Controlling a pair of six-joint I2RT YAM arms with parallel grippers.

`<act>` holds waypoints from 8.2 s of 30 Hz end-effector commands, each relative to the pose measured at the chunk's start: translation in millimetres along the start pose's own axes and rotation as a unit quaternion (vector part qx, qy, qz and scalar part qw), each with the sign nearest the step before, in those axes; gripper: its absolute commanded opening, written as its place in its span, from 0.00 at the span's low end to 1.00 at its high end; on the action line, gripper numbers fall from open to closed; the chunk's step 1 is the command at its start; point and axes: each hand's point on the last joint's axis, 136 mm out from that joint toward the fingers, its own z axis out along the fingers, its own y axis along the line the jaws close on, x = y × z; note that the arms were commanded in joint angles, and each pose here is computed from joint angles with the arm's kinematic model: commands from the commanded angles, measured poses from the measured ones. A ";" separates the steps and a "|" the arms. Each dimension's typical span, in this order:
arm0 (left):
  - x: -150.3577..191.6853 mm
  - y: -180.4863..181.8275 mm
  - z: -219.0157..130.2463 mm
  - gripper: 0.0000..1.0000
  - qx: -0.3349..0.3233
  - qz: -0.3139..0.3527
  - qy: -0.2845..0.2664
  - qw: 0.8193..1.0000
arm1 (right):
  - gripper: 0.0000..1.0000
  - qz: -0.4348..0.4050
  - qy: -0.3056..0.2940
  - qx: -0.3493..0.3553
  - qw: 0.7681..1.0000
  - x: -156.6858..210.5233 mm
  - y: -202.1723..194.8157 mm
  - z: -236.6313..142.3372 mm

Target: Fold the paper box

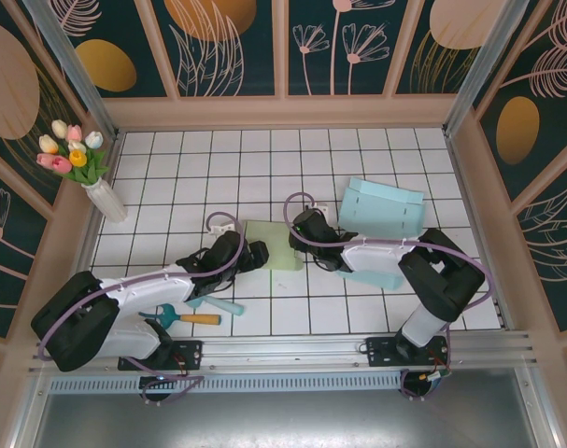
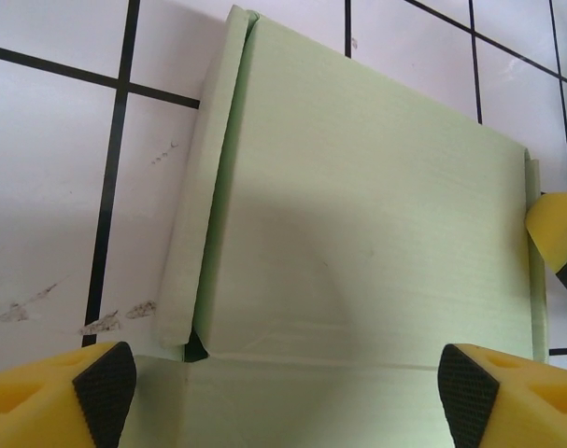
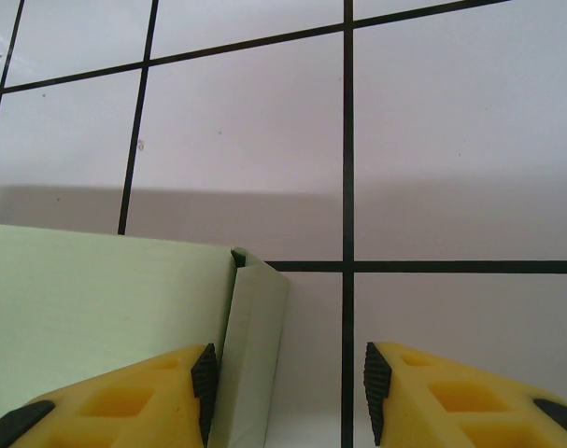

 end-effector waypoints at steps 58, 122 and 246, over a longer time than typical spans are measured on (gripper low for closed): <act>19.5 25.4 15.1 0.60 -0.021 -0.017 0.005 1.000 | 0.46 -0.006 -0.006 0.004 1.000 30.9 0.8 -46.9; 17.0 27.6 14.2 0.59 -0.030 -0.012 0.001 0.999 | 0.32 0.012 0.026 -0.087 0.996 86.0 28.2 -42.2; -45.3 -22.2 12.0 0.95 -0.072 -0.094 -0.050 0.992 | 0.38 0.048 0.010 -0.100 0.994 -3.1 -1.8 37.6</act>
